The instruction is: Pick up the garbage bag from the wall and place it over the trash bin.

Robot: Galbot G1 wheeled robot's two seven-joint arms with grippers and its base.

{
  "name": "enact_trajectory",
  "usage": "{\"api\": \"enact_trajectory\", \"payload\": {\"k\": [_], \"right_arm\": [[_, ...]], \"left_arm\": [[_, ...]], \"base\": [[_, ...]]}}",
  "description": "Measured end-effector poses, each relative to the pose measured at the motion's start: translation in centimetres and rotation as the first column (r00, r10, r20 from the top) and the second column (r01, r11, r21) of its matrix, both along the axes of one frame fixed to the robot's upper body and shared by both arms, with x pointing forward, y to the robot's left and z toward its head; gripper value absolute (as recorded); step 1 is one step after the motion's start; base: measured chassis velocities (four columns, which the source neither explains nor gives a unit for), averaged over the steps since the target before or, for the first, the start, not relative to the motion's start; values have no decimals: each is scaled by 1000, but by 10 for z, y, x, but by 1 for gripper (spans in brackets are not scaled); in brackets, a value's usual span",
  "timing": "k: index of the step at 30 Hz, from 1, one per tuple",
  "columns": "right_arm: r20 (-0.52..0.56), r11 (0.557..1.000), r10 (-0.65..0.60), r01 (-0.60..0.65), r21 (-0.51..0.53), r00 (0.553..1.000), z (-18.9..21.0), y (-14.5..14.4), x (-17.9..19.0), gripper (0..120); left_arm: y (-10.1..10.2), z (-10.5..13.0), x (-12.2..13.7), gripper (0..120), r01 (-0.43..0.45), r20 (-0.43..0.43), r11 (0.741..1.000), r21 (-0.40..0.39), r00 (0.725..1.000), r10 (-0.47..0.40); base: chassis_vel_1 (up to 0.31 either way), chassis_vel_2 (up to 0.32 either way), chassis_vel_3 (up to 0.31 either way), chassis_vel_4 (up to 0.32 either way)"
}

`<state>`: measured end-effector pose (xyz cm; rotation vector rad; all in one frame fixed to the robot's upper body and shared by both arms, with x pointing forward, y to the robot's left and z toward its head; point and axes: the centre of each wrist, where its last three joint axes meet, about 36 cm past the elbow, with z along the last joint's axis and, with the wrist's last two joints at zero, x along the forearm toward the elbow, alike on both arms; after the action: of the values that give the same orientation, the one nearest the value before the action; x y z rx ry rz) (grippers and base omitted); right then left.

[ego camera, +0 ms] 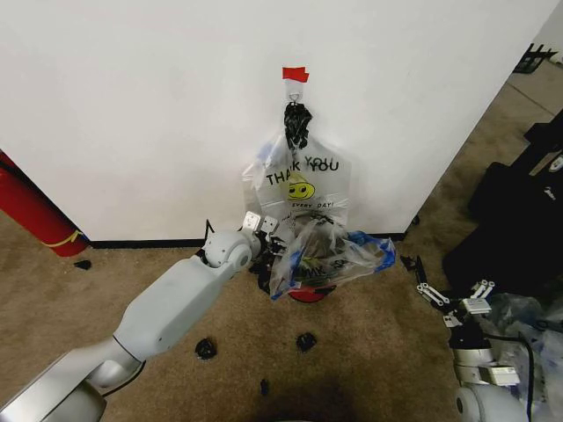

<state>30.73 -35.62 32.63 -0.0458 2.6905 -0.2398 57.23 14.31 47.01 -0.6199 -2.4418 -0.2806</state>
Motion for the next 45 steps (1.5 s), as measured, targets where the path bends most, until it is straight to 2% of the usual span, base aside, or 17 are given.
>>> {"api": "enact_trajectory", "payload": {"k": [3,4,9,13,18,22,29,33,34,40,45], "right_arm": [[0,1000,5,-5,0,1000,-1,2,2,100],[0,1000,5,-5,0,1000,-1,2,2,100],[-2,1000,16,-16,-1,1000,-3,7,7,100],[-2,1000,20,-20,0,1000,-4,9,10,100],[-4,1000,19,-19,-1,1000,-4,9,10,100],[-5,1000,19,-19,-1,1000,-5,8,10,100],[-5,1000,26,-26,-2,1000,-6,11,11,100],[-2,999,40,-40,-1,999,-6,17,14,100],[-2,999,40,-40,-1,999,-6,17,14,100],[6,998,63,-63,5,998,-5,28,17,100],[11,997,72,-72,7,997,-3,33,17,100]], "left_arm": [[5,-3,-2,65,-36,1,999,19,999,36],[5,-3,-2,65,-36,1,999,19,999,36],[13,-6,-6,44,-107,-6,994,34,994,107],[18,-10,-11,32,-128,-16,991,38,992,129],[31,-14,-29,11,-166,-68,986,-6,984,165],[37,-12,-42,6,-196,-102,979,-47,976,191],[55,0,-74,4,-291,-196,949,-122,944,265],[66,6,-104,4,-363,-271,921,-140,909,317],[66,6,-104,4,-363,-271,921,-140,909,317],[78,12,-135,4,-456,-394,877,-149,841,370],[82,17,-148,4,-477,-444,863,-167,818,366]], "base": [[0,0,0,0],[0,0,0,0],[0,0,0,0],[0,0,0,0],[0,0,0,0],[0,0,0,0],[0,0,0,0],[0,0,0,0],[0,0,0,0],[0,0,0,0],[0,0,0,0]]}}
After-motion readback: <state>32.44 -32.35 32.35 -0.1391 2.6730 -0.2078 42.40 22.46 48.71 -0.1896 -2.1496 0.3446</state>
